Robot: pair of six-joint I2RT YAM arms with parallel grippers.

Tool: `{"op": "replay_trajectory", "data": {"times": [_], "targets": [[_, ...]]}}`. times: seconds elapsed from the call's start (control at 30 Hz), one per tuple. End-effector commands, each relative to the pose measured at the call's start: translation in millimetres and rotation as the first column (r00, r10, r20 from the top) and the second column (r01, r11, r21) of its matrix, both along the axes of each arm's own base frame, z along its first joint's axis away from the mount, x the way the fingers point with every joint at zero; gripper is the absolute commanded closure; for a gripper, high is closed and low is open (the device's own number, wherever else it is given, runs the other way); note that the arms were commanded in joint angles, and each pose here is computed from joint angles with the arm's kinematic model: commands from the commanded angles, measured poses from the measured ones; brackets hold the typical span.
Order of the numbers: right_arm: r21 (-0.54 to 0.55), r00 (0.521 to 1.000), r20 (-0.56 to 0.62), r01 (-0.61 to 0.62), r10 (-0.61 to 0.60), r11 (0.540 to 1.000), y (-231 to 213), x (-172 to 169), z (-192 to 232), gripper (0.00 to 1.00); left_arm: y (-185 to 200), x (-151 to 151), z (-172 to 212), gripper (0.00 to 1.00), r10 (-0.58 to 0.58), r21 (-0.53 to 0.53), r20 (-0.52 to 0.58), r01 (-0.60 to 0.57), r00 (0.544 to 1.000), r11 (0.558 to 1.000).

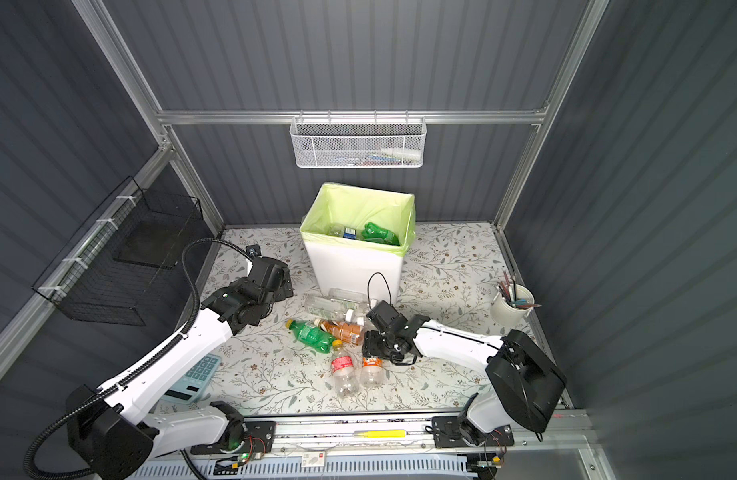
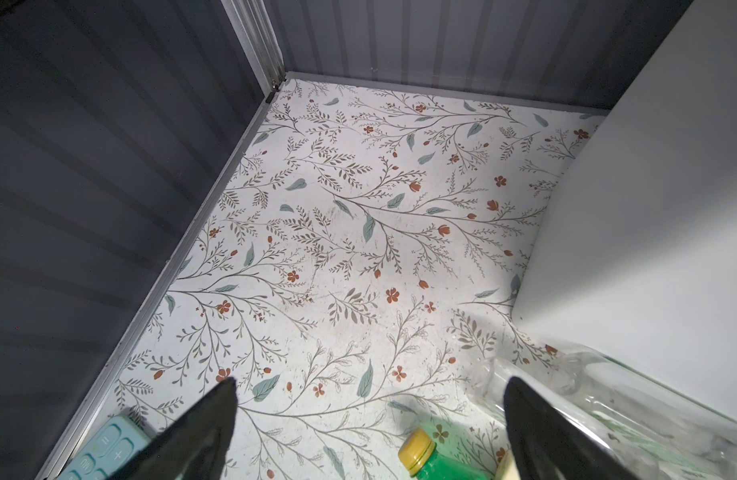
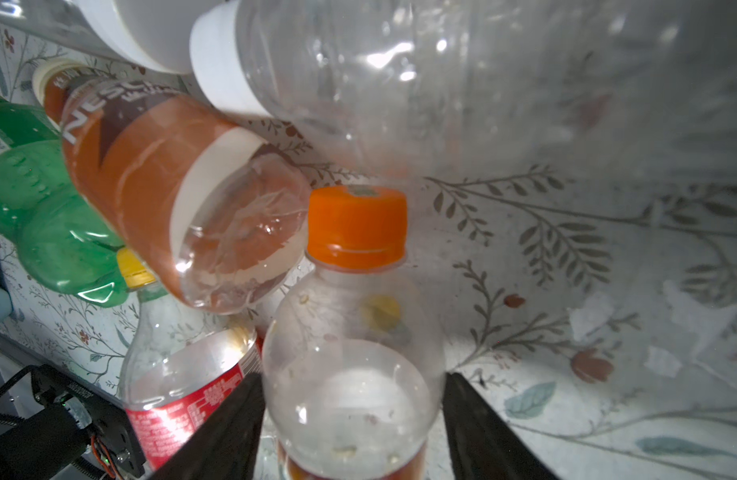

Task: Throw the plastic bottles in the bin
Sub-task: 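Lower the right gripper onto the orange-capped clear bottle while the left withdraws, then lift the orange-capped bottle with the right gripper and release it over the bin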

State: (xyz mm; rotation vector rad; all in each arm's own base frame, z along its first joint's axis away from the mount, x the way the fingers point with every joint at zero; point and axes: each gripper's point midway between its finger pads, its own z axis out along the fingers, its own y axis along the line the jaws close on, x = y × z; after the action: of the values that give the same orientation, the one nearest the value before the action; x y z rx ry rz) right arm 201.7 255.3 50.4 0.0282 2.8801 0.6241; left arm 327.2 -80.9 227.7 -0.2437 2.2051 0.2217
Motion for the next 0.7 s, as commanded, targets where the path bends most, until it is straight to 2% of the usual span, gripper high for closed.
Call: {"op": "replay_trajectory", "data": {"times": [0.0, 0.07, 0.23, 0.33, 0.67], "targets": [[-0.001, 1.0, -0.002, -0.006, 0.006, 1.0, 0.0, -1.5, 0.5, 0.38, 5.7, -4.6, -4.4, 0.0, 0.022, -0.011, -0.011, -0.022, 1.0, 1.0], [-0.004, 1.0, -0.005, -0.009, 0.009, 1.0, -1.4, -3.1, -1.0, 0.43, 6.0, -4.9, -5.5, 0.0, 0.024, -0.011, -0.014, -0.024, 1.0, 1.0], [-0.02, 1.0, -0.014, -0.02, 0.019, 1.0, -5.7, -7.1, -6.0, 0.44, 8.0, -5.5, -6.9, 0.0, 0.032, -0.014, -0.016, -0.032, 0.999, 0.999], [-0.023, 1.0, -0.005, -0.021, 0.021, 1.0, -7.2, -6.7, -3.8, 0.5, 9.1, -6.3, -8.8, 0.0, 0.036, -0.012, -0.021, -0.036, 0.999, 0.999], [-0.051, 0.984, 0.18, 0.014, -0.005, 0.999, -28.9, 8.6, 35.8, 0.56, 9.8, -6.4, -17.6, 0.0, 0.046, -0.027, -0.037, -0.047, 0.998, 0.999]]}}
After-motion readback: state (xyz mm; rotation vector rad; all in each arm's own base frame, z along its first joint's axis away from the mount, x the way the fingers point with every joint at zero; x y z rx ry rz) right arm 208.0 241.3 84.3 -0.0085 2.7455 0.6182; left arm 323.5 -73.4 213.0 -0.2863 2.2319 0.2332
